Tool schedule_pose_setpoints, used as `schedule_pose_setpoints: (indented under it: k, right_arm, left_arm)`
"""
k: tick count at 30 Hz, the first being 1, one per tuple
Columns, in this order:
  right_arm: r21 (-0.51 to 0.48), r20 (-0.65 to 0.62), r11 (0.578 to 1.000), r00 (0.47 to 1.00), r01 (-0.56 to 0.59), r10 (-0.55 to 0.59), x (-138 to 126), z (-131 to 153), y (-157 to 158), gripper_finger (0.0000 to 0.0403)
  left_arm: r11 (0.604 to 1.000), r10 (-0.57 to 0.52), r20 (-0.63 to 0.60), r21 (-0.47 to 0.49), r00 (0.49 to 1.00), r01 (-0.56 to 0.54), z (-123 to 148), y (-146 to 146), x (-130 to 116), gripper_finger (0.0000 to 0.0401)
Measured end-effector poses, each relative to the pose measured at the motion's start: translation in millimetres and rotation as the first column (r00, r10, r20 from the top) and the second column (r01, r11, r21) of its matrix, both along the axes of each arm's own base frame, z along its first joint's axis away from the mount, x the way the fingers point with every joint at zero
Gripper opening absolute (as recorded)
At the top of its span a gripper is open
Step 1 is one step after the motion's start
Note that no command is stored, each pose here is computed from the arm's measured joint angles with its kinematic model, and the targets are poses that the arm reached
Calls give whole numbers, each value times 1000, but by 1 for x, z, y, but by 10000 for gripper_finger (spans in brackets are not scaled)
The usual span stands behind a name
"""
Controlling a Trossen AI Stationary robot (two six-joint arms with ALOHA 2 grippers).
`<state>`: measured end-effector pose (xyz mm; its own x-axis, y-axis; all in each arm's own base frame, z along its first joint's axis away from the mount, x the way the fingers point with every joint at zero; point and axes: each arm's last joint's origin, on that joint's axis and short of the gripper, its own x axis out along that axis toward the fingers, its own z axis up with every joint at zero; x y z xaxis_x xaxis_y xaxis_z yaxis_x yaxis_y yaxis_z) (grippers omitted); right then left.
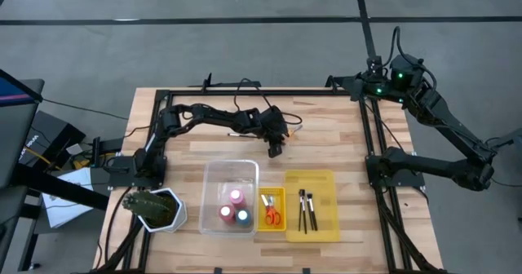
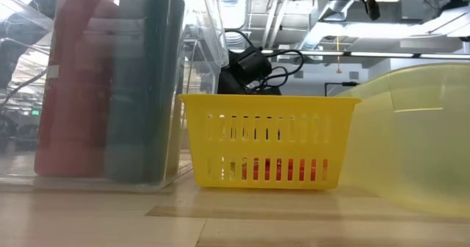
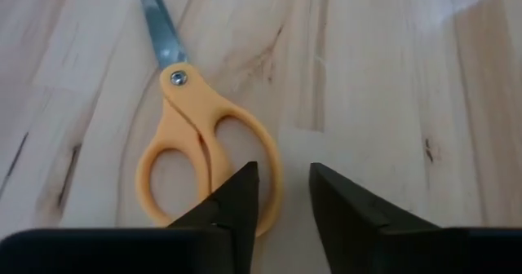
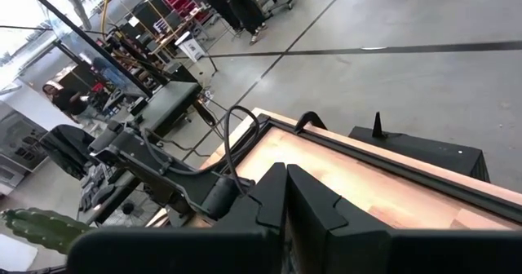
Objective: Pick & Place Paint Supplies
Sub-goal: Put the yellow scissors into the left yellow bin
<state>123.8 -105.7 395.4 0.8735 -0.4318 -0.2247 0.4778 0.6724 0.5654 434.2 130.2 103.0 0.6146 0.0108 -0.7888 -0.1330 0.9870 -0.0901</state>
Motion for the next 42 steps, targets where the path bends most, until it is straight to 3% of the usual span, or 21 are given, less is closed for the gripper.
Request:
schedule_pose_setpoints:
  k: [8, 23, 34, 42]
  right_arm:
    - [-1, 1, 1000, 1000, 0, 0, 0, 0, 0, 8]
    - [5, -5, 1000, 1000, 4, -4, 0, -1, 0, 8]
    - [70, -40, 997, 999, 13, -11, -2, -6, 1, 8]
    - [106, -75, 994, 997, 17, -9, -2, -11, 2, 8]
  left_arm:
    - [997, 45, -38, 71, 998, -42, -2, -7, 1, 10]
    - [993, 71, -21, 93, 997, -69, 23, -8, -5, 1]
    - [985, 83, 128, 138, 988, -100, 71, -8, -6, 1]
    - [954, 164, 243, 208, 956, -216, 113, -7, -12, 0]
